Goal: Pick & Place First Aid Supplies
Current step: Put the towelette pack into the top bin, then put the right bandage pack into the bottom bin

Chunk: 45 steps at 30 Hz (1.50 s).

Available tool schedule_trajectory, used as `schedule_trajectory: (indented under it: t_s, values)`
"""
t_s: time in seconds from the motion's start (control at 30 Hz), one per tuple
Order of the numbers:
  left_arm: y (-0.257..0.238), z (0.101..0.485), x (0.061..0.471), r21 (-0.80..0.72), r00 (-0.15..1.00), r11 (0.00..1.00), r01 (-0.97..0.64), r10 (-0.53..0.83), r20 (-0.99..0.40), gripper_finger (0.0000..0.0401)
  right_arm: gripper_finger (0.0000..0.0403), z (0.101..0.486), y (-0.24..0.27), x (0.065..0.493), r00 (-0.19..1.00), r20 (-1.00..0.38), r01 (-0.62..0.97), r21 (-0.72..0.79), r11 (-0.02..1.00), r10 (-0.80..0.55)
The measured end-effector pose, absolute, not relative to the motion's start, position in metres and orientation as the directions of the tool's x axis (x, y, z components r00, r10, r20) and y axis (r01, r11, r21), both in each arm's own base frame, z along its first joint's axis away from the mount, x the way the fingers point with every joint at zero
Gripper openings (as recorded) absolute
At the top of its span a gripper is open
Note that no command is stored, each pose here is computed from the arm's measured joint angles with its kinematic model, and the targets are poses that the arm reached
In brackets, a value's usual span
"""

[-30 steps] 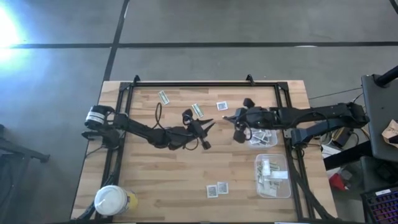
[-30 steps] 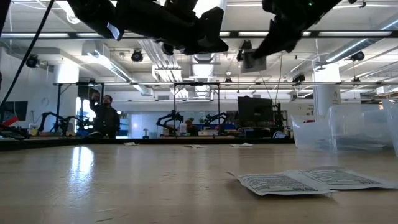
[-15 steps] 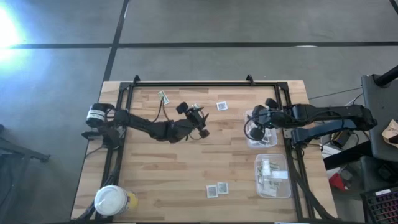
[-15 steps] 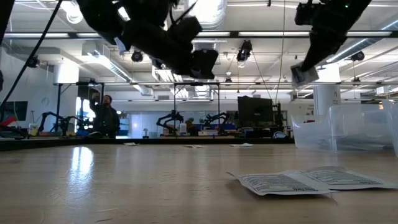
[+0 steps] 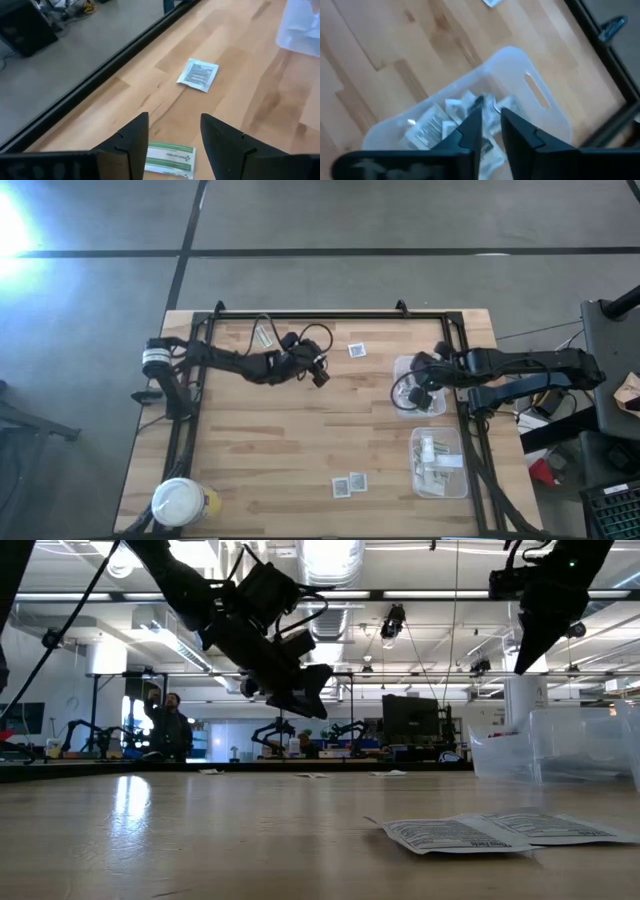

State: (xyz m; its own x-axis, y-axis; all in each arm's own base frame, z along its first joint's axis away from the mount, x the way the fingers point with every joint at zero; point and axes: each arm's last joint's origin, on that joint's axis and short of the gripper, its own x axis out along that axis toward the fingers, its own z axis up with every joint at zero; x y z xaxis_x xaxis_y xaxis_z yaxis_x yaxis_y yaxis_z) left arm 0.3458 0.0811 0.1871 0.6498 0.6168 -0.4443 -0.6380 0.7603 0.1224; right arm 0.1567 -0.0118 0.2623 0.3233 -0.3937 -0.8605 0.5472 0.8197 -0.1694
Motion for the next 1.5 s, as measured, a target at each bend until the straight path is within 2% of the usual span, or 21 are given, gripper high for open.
schedule_trajectory:
  t_s: [0.23,0.43,0.8,1.1,1.23,1.5]
  values:
    - [0.098,0.186,0.343,0.052,0.684,0.793,-0.607,0.555,-0.473,0.0175,0.0124,0.260,-0.014,0.155,0.279,-0.847,0.588,-0.222,0.778,-0.453]
    - [0.111,0.185,0.339,0.023,0.695,0.809,-0.588,0.519,-0.497,0.0175,0.0145,0.260,-0.014,0.155,0.278,-0.846,0.596,-0.220,0.772,-0.455]
    - [0.146,0.195,0.333,-0.057,0.772,0.907,-0.418,0.322,-0.548,0.0174,0.0131,0.261,-0.014,0.158,0.302,-0.837,0.602,-0.203,0.772,-0.455]
    - [0.149,0.224,0.336,0.059,0.653,0.963,-0.262,0.222,-0.724,0.0175,0.0132,0.261,-0.014,0.159,0.309,-0.835,0.603,-0.198,0.773,-0.456]
    - [0.150,0.215,0.339,0.060,0.657,0.967,-0.246,0.212,-0.723,0.0175,0.0134,0.262,-0.014,0.159,0.316,-0.832,0.605,-0.193,0.773,-0.455]
    - [0.152,0.177,0.352,0.045,0.631,0.998,-0.053,0.069,-0.773,0.0175,0.0121,0.262,-0.014,0.160,0.319,-0.831,0.608,-0.189,0.771,-0.455]
